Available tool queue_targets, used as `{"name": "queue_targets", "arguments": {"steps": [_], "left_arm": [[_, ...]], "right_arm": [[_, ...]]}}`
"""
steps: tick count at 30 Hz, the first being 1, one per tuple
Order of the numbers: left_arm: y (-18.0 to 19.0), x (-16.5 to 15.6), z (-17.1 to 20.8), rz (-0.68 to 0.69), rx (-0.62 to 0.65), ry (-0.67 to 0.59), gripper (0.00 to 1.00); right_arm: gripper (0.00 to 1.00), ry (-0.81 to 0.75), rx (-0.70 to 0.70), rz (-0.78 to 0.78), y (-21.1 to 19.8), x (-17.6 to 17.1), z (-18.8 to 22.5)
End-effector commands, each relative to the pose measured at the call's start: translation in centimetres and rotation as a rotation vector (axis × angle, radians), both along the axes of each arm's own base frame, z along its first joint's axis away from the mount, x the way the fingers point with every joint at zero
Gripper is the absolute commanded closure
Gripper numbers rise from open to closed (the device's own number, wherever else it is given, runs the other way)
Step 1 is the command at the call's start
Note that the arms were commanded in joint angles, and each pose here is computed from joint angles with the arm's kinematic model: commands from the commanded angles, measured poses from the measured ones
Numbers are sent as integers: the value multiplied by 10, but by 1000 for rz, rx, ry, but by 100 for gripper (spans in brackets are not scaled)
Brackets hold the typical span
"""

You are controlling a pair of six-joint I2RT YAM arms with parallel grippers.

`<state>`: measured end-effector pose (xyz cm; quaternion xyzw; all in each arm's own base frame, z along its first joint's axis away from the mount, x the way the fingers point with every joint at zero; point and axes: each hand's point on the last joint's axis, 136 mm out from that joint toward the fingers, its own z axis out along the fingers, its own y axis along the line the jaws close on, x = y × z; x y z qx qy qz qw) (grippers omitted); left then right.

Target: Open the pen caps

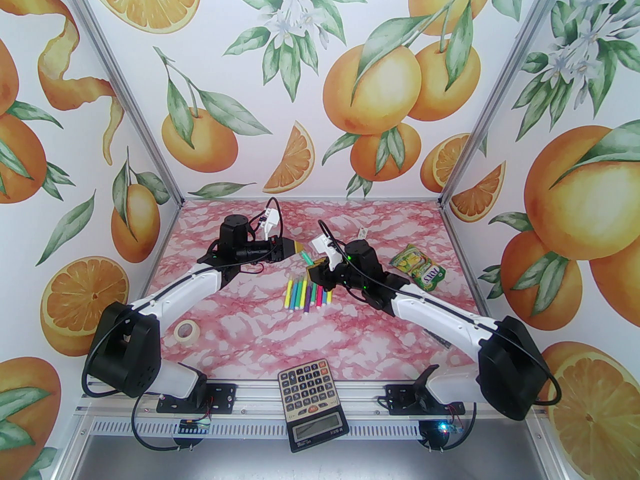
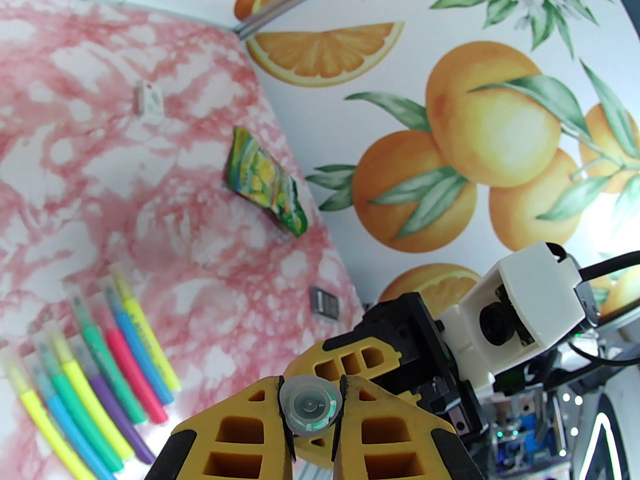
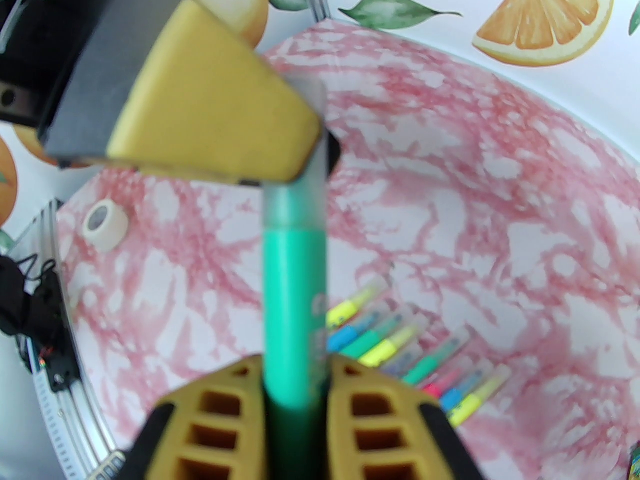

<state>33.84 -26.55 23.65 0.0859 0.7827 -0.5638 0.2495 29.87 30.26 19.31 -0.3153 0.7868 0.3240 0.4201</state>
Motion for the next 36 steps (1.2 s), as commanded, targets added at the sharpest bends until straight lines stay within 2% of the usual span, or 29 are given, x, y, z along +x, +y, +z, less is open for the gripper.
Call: {"name": "queue_targets", "arguments": {"steps": [1,22,26,30,32,34,36], "left_arm": [[69,62,24,344,27,-132,100],[84,68,22,400,-27,-81,100],[79,65,24,364,-25,-90,100],[73,58,18,305,37,-88,100],[69,53,16,284,67,-95,80],[61,45,14,251,95,-103,53],[52,38,13,217,114,-114,41]], "right_arm": [[100,146,-124,1,-28,-24,-46],[100,129,-109,36,-34,-30,-47],[100,122,-88,27,-34,-28,-44],[100,111,-60,21,-32,-24,-37],[100,103,-43,20,-30,-23,-32],[100,89,-21,18,-28,-21,-25],[100,73,4,19,-25,-18,-15]]}}
